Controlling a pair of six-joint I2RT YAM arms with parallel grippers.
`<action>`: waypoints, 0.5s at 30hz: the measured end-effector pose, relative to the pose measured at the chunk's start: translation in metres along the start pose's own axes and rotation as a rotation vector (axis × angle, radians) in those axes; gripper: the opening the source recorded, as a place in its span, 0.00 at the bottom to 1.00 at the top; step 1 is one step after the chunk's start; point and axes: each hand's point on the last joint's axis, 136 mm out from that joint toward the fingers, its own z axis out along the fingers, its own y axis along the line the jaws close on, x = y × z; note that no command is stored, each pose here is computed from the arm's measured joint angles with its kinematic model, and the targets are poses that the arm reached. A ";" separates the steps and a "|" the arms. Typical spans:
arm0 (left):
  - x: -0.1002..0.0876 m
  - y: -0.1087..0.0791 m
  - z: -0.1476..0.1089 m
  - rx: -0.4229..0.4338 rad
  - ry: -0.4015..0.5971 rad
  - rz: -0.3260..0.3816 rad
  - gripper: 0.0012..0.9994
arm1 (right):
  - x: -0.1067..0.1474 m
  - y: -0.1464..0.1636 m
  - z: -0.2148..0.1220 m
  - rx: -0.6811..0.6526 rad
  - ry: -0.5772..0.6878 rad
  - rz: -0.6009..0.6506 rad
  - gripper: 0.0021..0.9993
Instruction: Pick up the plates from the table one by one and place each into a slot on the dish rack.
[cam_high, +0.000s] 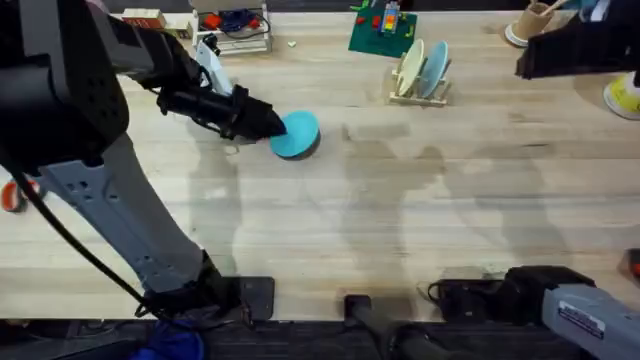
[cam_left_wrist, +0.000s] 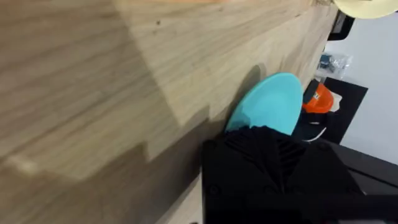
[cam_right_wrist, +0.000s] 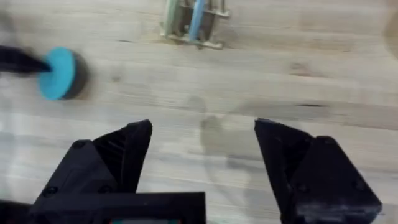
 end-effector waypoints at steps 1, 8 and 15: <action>0.000 0.000 0.000 0.000 0.000 0.000 0.04 | 0.000 0.003 0.001 -0.018 0.002 0.011 1.00; -0.002 0.000 0.000 0.000 -0.005 0.006 0.04 | -0.002 0.030 0.023 -0.189 0.096 0.128 0.99; -0.004 0.000 0.000 0.004 -0.015 0.019 0.04 | -0.001 0.053 0.055 -0.265 0.219 0.233 0.99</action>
